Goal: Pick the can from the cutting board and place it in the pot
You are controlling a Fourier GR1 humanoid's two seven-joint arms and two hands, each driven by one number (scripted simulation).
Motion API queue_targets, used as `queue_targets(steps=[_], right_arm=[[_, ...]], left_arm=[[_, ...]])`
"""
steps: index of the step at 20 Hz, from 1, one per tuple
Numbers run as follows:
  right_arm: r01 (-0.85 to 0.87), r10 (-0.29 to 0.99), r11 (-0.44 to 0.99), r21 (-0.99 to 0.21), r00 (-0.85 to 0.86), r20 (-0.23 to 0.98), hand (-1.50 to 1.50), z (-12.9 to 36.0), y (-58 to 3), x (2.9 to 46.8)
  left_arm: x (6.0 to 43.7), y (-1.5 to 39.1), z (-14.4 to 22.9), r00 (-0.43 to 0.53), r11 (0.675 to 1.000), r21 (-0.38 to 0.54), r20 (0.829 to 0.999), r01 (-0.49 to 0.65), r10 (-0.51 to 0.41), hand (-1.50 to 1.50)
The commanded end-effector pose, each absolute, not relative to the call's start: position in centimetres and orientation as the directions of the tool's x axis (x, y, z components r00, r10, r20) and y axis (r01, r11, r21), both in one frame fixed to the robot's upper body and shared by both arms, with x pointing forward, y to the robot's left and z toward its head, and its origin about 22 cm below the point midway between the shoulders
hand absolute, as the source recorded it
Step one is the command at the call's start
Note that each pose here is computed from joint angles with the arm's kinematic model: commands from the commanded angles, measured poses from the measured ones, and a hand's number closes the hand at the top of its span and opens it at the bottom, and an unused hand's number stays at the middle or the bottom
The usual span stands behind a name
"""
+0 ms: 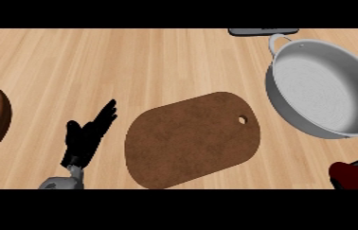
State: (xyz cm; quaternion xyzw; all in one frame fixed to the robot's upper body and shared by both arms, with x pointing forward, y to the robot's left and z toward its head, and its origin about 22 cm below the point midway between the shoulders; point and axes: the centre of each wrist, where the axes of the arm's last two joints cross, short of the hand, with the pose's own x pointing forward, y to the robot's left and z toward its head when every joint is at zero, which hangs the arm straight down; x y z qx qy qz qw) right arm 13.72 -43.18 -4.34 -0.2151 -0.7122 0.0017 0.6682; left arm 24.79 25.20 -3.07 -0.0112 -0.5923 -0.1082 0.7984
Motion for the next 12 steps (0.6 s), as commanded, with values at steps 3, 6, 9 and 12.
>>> queue_targets(steps=[3, 6, 9, 12], right_arm=[[0.453, 0.418, 0.811, -0.370, -0.008, 0.908, 1.50, -2.1, -53.5, 6.0], [0.457, 0.469, 0.781, -0.425, 0.020, 0.883, 1.50, -1.5, -54.6, 6.8], [0.458, 0.560, 0.729, -0.509, 0.027, 0.828, 1.50, 0.2, -54.0, 6.4], [0.489, 0.630, 0.675, -0.553, 0.008, 0.777, 1.50, 3.1, -55.8, 7.2]], left_arm=[[24.9, 23.4, -2.5, 0.262, 0.970, 0.097, 0.953, 0.224, -0.156, 0.00], [26.1, 25.4, -3.0, 0.251, 0.965, 0.124, 0.951, 0.231, -0.182, 0.00], [24.6, 24.4, -3.0, 0.255, 0.968, 0.117, 0.951, 0.222, -0.173, 0.00], [24.4, 23.6, -3.8, 0.258, 0.966, 0.123, 0.949, 0.229, -0.182, 0.00]])
